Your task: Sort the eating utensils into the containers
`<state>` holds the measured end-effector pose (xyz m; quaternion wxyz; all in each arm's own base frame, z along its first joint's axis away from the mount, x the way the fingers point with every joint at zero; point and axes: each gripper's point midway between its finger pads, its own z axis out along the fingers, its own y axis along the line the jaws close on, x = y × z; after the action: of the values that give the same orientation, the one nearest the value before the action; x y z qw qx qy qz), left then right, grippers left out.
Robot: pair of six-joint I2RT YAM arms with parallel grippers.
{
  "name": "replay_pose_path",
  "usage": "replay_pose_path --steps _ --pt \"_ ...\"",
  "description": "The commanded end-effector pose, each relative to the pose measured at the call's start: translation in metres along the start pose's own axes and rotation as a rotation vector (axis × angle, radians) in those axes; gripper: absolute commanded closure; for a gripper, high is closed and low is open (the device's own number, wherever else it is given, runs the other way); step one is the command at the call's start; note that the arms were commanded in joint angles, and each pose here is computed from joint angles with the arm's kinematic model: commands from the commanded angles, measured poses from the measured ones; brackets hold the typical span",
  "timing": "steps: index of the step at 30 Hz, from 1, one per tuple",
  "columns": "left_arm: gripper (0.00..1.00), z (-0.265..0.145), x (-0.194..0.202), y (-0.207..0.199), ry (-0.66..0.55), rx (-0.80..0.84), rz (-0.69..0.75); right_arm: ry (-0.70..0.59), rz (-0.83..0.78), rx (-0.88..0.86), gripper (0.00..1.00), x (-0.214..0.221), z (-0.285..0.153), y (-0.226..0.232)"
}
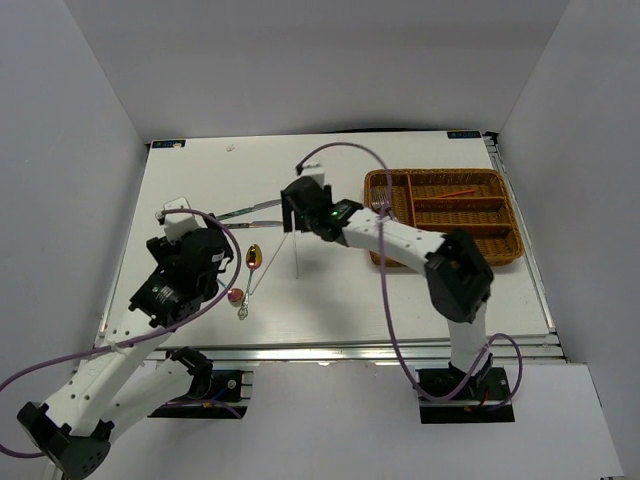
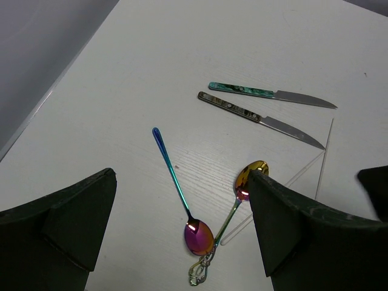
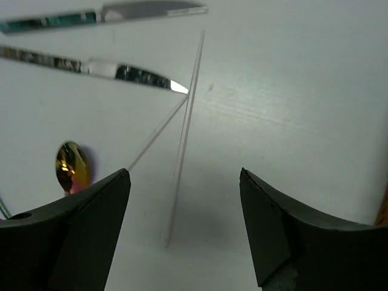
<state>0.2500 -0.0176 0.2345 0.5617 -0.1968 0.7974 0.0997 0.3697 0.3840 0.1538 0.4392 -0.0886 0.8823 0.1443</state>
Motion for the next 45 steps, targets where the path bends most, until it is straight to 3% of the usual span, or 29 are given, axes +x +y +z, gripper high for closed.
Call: replay_pose_path --steps 1,4,14,19,22,31,37,40,45 --pt "0.02 -0.002 -0.006 0.006 -0.021 -0.014 -0.029 0.108 -0.142 0.09 0.23 0.034 0.003 0.003" --pt "0.02 -0.002 -0.006 0.006 -0.019 -0.013 -0.03 0.182 -0.149 0.079 0.26 0.057 0.015 0.009" --pt "0.02 -0.006 -0.01 0.007 -0.03 0.004 -0.053 0.346 -0.193 0.021 0.53 0.11 0.04 0.019" --pt "0.02 -0.008 -0.013 0.008 -0.037 0.015 -0.065 0.41 -0.214 0.061 0.56 0.131 0.049 0.009" --pt "0.02 -0.009 -0.013 0.009 -0.038 0.017 -0.068 0.465 -0.206 0.082 0.63 0.15 0.051 -0.005" --pt "0.02 -0.011 -0.015 0.008 -0.042 0.034 -0.076 0.569 -0.138 0.214 1.0 0.186 0.03 -0.075" --pt "0.02 -0.011 -0.014 0.007 -0.039 0.04 -0.074 0.524 -0.073 0.16 1.0 0.152 0.021 -0.079" --pt "0.02 -0.011 -0.013 0.007 -0.038 0.039 -0.071 0.425 0.014 0.029 1.0 0.108 0.008 -0.063" --pt "0.02 -0.011 -0.014 0.008 -0.041 0.035 -0.073 0.214 0.166 -0.054 1.0 0.033 -0.019 -0.077"
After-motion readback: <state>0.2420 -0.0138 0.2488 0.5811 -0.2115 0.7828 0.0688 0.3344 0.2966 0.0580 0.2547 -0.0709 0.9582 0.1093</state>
